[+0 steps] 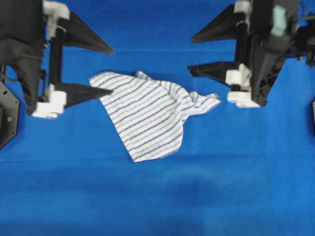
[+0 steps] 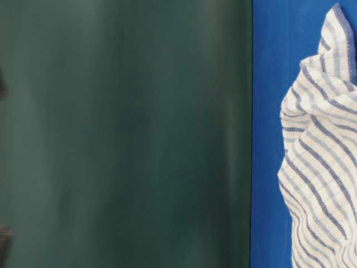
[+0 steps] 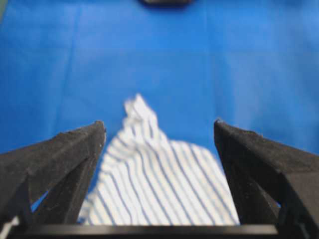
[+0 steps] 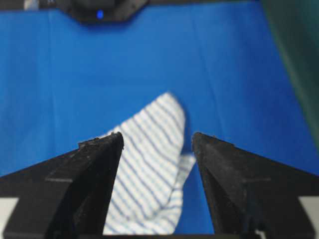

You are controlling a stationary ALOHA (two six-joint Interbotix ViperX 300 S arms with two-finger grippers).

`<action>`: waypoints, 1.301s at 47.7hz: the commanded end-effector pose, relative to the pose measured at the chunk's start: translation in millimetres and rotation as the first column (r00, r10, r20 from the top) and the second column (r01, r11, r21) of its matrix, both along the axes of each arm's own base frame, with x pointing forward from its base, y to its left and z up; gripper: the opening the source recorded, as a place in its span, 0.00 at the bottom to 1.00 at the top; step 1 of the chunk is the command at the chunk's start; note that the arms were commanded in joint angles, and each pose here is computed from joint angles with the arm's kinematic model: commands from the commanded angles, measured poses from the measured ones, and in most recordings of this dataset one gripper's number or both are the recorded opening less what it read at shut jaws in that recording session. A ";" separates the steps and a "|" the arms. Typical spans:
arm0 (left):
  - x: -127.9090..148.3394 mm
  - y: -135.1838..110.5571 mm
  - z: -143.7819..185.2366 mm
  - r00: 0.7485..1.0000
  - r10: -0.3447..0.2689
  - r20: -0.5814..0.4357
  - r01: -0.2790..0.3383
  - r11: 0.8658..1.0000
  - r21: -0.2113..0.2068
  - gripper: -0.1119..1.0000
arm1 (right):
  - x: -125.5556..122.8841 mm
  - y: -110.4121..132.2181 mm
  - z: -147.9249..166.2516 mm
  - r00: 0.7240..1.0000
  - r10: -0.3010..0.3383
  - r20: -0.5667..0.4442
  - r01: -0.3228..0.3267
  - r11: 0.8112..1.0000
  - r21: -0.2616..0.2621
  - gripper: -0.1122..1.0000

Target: Lift the towel with both arms.

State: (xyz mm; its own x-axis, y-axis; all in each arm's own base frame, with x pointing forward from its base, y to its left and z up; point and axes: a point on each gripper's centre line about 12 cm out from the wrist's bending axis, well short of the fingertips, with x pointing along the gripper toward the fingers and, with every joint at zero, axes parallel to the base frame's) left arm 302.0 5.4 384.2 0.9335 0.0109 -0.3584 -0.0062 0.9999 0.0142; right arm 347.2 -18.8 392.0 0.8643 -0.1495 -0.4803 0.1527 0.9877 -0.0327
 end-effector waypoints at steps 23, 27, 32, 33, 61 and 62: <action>43.1 -6.5 -142.8 0.994 -0.007 -0.106 0.005 1.000 -0.020 0.92 | 10.3 5.1 -145.2 0.977 -0.003 -0.215 0.025 0.995 0.100 0.66; 49.7 -6.2 -166.4 0.992 -0.005 -0.124 0.002 1.000 -0.021 0.92 | 8.3 5.9 -166.2 0.968 -0.004 -0.250 0.033 0.993 0.114 0.66; 59.7 -6.5 -196.3 0.989 -0.003 -0.150 0.000 1.000 -0.021 0.92 | 6.4 6.6 -186.7 0.961 0.002 -0.276 0.033 0.992 0.122 0.66; 61.8 -6.0 -201.3 0.988 -0.002 -0.156 -0.002 1.000 -0.020 0.92 | 6.5 6.4 -190.0 0.961 0.003 -0.277 0.033 0.992 0.125 0.66; 79.9 -5.9 -290.0 0.964 0.024 -0.266 -0.042 0.997 -0.063 0.91 | 0.8 -5.5 -279.4 0.940 0.009 -0.342 0.054 0.984 0.172 0.66; 80.3 -5.9 -290.8 0.963 0.023 -0.267 -0.041 0.997 -0.062 0.91 | 1.0 -5.3 -281.8 0.938 0.010 -0.345 0.053 0.983 0.173 0.66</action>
